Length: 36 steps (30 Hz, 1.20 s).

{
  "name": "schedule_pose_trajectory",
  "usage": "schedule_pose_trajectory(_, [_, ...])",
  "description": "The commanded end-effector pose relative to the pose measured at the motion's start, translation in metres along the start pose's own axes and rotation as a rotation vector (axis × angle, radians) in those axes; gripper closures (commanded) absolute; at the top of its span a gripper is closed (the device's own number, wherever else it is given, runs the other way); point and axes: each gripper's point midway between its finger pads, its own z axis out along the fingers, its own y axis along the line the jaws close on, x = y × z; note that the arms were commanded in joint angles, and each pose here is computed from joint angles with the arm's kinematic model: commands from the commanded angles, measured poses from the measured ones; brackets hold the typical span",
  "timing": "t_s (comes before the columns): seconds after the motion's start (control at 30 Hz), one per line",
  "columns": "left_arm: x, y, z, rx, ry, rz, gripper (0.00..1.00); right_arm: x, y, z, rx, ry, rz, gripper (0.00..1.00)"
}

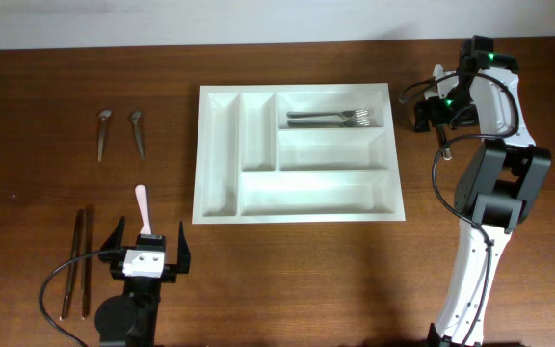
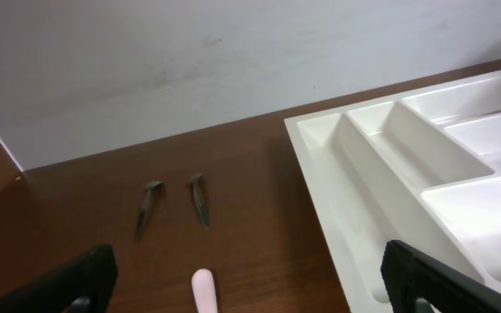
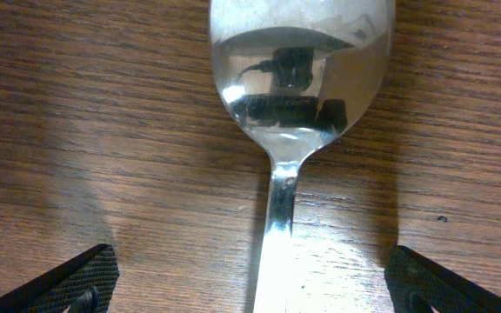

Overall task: Pack container
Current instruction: 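Lower the right gripper and close it on the spoon handle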

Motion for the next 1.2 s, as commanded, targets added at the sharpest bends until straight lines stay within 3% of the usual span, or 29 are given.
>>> schedule_pose_trajectory(0.0, [0.002, 0.002, 0.0, -0.013, -0.001, 0.001, 0.01, 0.005, 0.003, 0.012, -0.005, 0.028, 0.002, 0.01])
schedule_pose_trajectory(1.17, [0.002, 0.002, 0.0, -0.013, -0.001, 0.001, 0.01, 0.02, 0.007, 0.025, -0.028, 0.092, 0.006, 0.01])
